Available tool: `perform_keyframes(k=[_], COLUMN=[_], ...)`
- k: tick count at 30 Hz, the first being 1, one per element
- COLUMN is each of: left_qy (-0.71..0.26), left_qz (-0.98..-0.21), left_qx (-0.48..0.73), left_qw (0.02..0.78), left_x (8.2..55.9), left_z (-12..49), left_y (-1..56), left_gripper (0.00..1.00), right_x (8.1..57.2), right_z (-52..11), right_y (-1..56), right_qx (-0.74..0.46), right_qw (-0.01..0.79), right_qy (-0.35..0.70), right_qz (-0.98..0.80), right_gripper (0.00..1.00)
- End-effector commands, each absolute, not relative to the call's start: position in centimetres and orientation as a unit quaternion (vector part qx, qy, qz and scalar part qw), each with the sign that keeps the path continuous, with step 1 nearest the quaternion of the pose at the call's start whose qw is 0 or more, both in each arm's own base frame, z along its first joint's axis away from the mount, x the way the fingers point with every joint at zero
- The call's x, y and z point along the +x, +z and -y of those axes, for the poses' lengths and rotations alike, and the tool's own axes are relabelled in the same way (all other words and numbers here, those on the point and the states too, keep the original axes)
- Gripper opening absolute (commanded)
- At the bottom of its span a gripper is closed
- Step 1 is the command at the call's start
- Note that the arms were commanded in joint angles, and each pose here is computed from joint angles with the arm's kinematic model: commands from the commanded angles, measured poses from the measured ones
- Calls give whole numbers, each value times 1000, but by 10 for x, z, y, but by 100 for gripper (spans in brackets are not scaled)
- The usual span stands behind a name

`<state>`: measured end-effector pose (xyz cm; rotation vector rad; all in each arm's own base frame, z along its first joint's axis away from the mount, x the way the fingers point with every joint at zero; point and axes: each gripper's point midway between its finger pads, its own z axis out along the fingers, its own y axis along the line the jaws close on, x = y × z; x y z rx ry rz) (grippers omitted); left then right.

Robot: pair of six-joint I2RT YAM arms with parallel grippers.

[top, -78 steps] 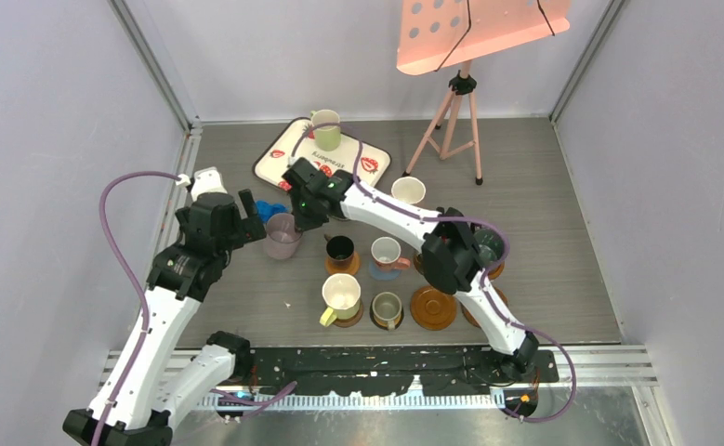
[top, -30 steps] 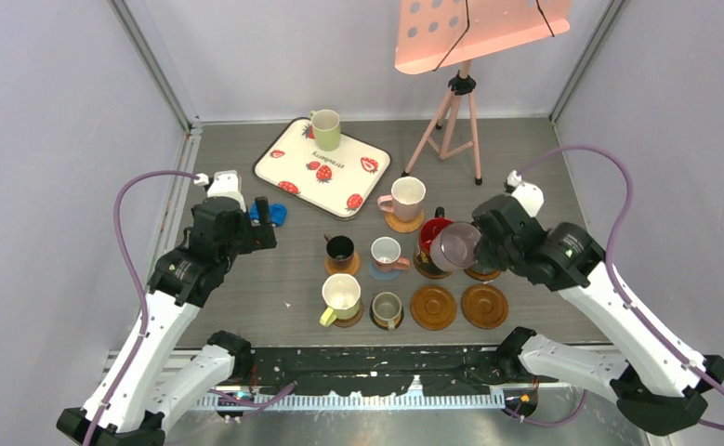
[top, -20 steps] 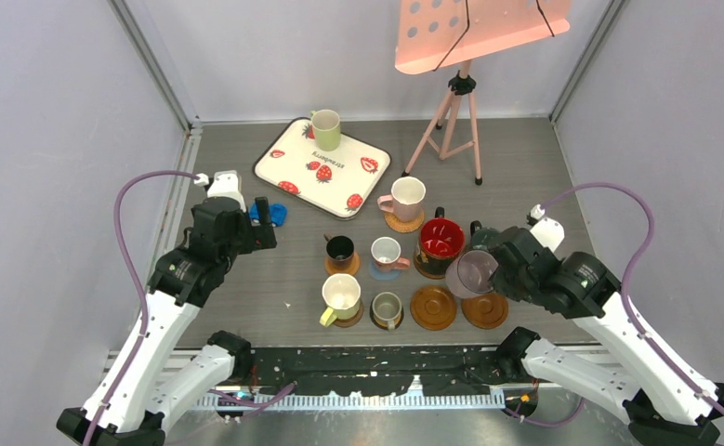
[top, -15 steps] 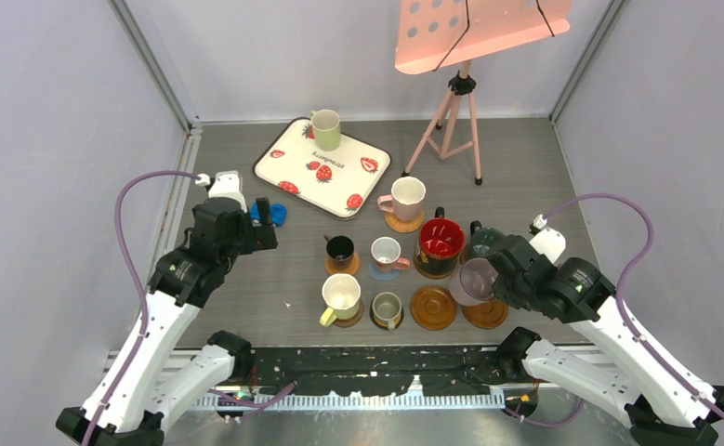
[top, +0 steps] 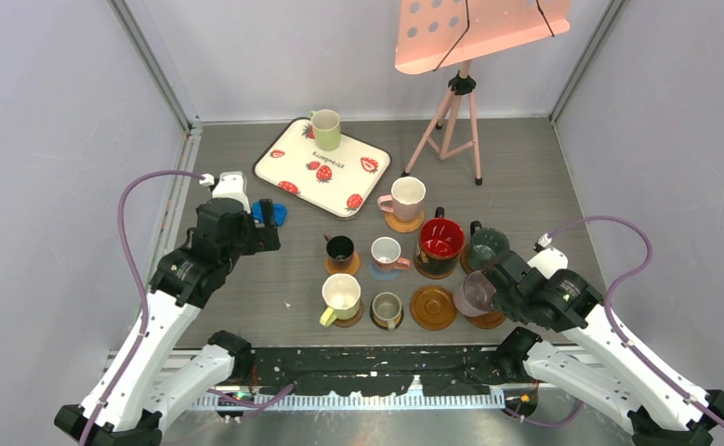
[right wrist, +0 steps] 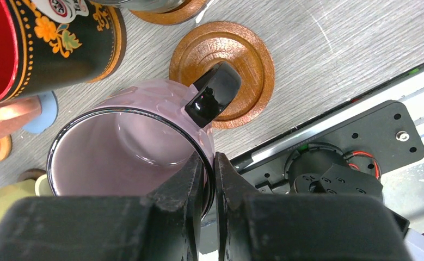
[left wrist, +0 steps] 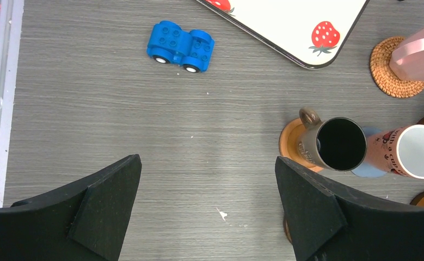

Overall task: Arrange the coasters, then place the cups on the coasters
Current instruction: Place the cup on the coaster.

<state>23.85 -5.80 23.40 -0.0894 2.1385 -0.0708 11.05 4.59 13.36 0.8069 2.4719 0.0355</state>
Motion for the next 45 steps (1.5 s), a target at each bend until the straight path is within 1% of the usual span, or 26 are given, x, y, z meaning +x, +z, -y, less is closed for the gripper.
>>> perform_keyframes(k=[1,8,14,27,31,37,45], left_qy=[-43,-48,-58,-59,-60,-60,-58], left_qz=[-865,-866,-869,-870,-872,-872,-873], left_qx=[-25,-20,-16,-15,-13,-12,-10], left_qw=[499,497,491,489,486,486,484], left_x=[243,242,244,244,245,244,245], left_z=[65,69,75,77,78,78,78], left_y=[245,244,245,243,241,242,241], left_gripper=[97,97,97,97,98,98,98], right_x=[127,116,114,111,118,121,132], right_z=[-43,-28,-23,-12,-15,-10,-12], right_y=[138,119,113,102,100,99,98], right_qx=[367,403,434,436,433,429,421], right_qw=[305,295,298,287,286,282,290], right_qy=[30,1,4,-41,-40,-67,-62], right_qz=[-878,-866,-850,-852,-854,-855,-857], right_gripper=[5,5,5,5,5,5,5])
